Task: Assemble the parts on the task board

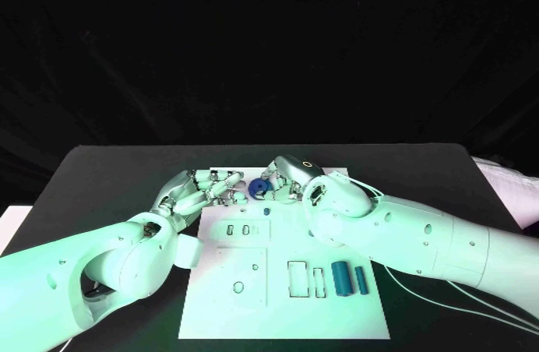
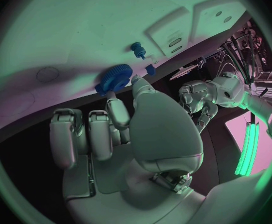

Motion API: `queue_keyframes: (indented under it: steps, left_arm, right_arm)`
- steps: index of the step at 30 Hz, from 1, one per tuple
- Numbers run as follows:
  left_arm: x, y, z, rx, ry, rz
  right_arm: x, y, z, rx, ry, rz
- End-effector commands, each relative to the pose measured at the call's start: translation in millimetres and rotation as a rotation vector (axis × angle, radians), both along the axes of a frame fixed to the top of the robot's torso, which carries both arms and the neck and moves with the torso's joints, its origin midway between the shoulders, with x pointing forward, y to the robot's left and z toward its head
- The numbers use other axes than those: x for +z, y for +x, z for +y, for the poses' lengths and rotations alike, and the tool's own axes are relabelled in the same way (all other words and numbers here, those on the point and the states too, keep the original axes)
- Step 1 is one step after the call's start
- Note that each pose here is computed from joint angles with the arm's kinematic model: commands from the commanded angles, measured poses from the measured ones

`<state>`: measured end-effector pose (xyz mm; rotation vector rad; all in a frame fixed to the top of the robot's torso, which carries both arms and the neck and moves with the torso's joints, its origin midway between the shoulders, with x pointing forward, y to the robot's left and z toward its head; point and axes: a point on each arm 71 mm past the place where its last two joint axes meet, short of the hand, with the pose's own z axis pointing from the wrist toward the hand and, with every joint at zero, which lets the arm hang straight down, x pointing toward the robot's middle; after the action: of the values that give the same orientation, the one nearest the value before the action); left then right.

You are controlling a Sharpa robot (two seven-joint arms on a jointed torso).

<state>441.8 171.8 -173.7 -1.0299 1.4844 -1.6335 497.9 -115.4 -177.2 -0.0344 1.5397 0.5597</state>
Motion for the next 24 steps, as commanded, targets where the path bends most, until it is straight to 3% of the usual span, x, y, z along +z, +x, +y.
queue_keyframes:
  steps: [1, 10, 24]
  left_arm:
    - [1.5, -0.8, -1.4, -0.015, -0.005, -0.007]
    - [1.6, -0.9, -1.4, -0.014, -0.005, -0.008]
    - [1.6, -0.8, -0.8, -0.012, -0.004, -0.008]
  right_arm:
    - [-2.2, -0.8, -0.1, 0.018, -0.002, 0.025]
    - [-7.3, 1.5, -1.3, 0.011, -0.015, 0.084]
    - [-5.7, 4.1, -7.2, -0.027, 0.000, 0.056]
